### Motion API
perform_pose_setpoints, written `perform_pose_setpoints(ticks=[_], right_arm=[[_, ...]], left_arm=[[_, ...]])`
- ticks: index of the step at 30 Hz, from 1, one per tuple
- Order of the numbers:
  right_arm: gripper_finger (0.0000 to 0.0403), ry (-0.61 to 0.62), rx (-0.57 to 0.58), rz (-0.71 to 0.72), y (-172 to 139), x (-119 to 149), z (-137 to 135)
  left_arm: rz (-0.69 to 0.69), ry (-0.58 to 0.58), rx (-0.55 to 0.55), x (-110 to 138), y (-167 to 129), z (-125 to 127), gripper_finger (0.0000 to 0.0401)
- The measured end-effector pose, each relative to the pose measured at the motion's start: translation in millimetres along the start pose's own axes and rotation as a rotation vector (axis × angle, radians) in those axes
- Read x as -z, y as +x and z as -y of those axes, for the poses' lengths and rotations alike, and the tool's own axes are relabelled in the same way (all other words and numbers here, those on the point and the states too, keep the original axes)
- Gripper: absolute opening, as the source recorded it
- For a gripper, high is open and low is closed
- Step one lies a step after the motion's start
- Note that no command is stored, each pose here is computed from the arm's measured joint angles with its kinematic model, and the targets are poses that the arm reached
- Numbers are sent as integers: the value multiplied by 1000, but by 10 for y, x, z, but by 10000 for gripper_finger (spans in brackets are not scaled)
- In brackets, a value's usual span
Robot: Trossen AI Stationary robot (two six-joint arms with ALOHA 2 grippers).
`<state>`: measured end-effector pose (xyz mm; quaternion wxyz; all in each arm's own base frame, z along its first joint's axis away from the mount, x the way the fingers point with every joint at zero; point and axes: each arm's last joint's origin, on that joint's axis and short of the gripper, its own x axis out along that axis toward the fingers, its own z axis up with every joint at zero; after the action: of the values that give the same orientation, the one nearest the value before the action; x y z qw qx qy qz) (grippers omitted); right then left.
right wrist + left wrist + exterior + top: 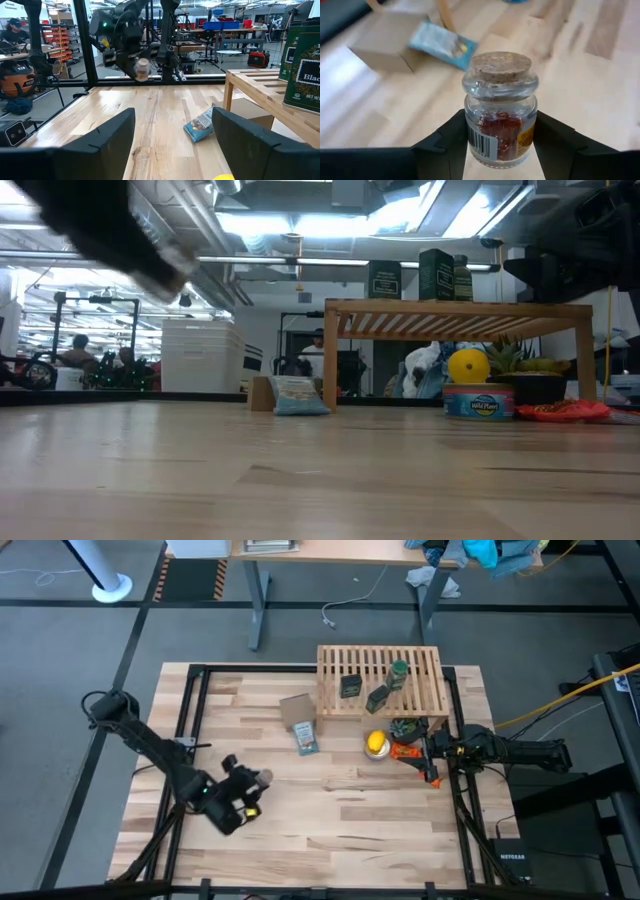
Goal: Shelf spices
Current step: Remove the brown seasoning bottle from the shelf
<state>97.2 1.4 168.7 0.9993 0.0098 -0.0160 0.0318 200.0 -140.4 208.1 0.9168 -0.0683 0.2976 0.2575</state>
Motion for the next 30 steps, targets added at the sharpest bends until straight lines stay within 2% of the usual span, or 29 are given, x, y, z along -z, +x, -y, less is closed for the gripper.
perform_pose_setpoints(ticks=[4,10,15,19,23,26,30], right_arm=[[270,0,0,0,0,0,0],[270,0,0,0,0,0,0],[270,0,0,0,0,0,0],[270,0,0,0,0,0,0],[270,0,0,1,0,-1,0],[270,0,0,1,0,-1,0],[270,0,0,0,0,0,0]], left_arm=[[38,-37,46,267,23,47,174],[117,15,182,607,208,164,174],[207,32,252,803,407,211,174],[265,63,277,889,545,262,174],[293,143,311,899,700,308,174],[304,197,321,862,848,292,174],[299,207,352,745,1065,199,174]])
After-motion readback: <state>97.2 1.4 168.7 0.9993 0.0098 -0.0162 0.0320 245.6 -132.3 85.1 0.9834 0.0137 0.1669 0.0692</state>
